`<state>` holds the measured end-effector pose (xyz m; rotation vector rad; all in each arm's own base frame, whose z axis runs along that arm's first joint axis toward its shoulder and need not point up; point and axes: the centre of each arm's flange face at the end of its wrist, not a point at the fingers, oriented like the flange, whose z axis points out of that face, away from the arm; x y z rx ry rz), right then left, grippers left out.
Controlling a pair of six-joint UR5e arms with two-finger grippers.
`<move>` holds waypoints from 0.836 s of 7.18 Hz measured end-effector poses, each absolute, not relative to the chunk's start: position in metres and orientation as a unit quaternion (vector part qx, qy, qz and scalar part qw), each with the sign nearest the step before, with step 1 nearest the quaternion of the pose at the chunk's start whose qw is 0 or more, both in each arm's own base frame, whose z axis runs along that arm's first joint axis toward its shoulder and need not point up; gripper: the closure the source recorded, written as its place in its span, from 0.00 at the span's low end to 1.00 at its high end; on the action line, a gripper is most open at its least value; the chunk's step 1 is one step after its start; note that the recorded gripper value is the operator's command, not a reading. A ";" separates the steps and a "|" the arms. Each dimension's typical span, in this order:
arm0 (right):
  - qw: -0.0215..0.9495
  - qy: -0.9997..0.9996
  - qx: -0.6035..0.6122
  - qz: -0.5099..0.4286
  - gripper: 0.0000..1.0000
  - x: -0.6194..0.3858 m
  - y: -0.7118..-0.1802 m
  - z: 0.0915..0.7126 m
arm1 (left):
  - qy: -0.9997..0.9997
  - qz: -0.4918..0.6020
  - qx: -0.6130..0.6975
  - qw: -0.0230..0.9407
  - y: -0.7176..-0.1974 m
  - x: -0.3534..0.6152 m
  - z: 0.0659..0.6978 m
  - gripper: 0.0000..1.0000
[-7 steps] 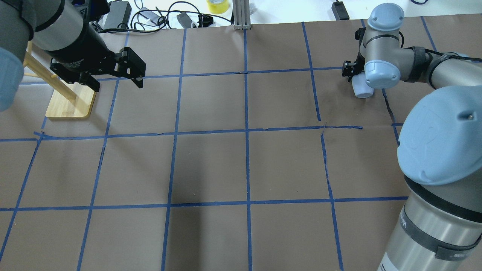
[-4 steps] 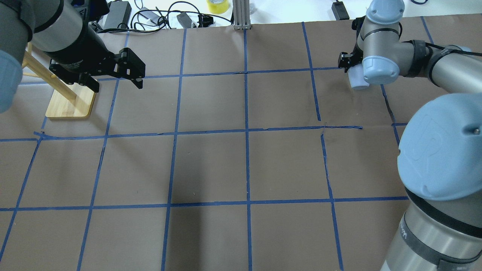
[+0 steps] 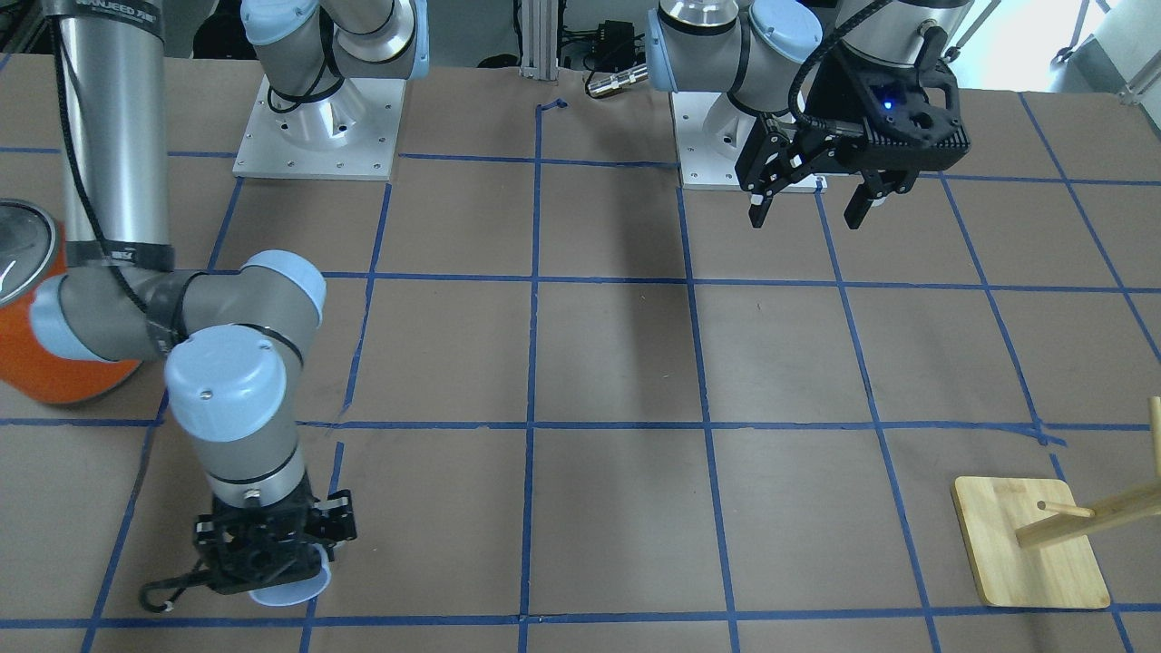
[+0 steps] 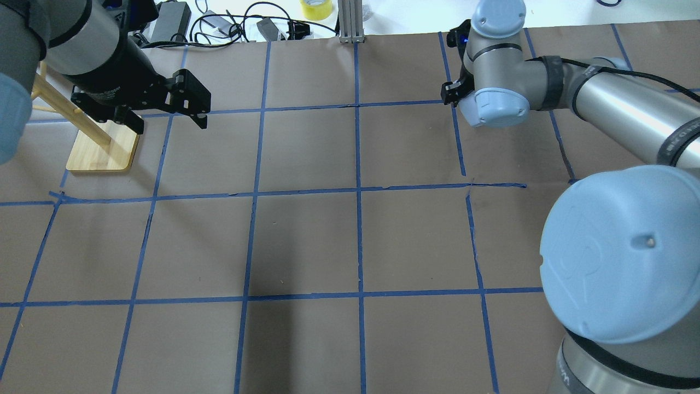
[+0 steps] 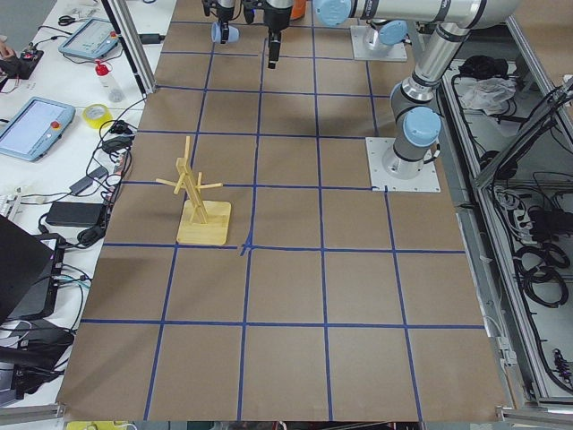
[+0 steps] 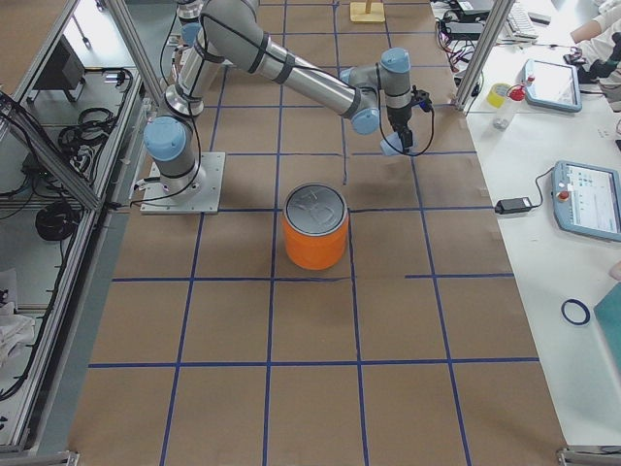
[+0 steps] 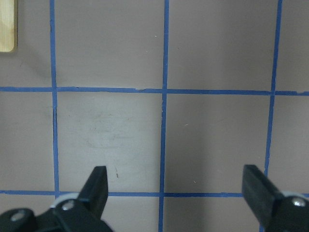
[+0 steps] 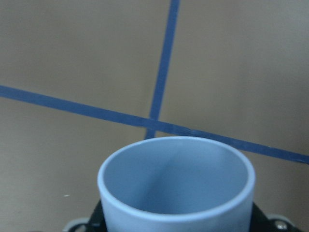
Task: Flip cup
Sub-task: 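Carry the white cup with the right gripper toward the table center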
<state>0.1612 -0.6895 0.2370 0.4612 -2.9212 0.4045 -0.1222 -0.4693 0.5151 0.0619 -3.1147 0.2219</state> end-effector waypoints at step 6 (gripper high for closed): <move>0.089 -0.887 0.421 0.169 0.64 0.312 -0.648 0.226 | -0.997 0.071 0.020 0.009 -0.469 -0.122 0.515 0.00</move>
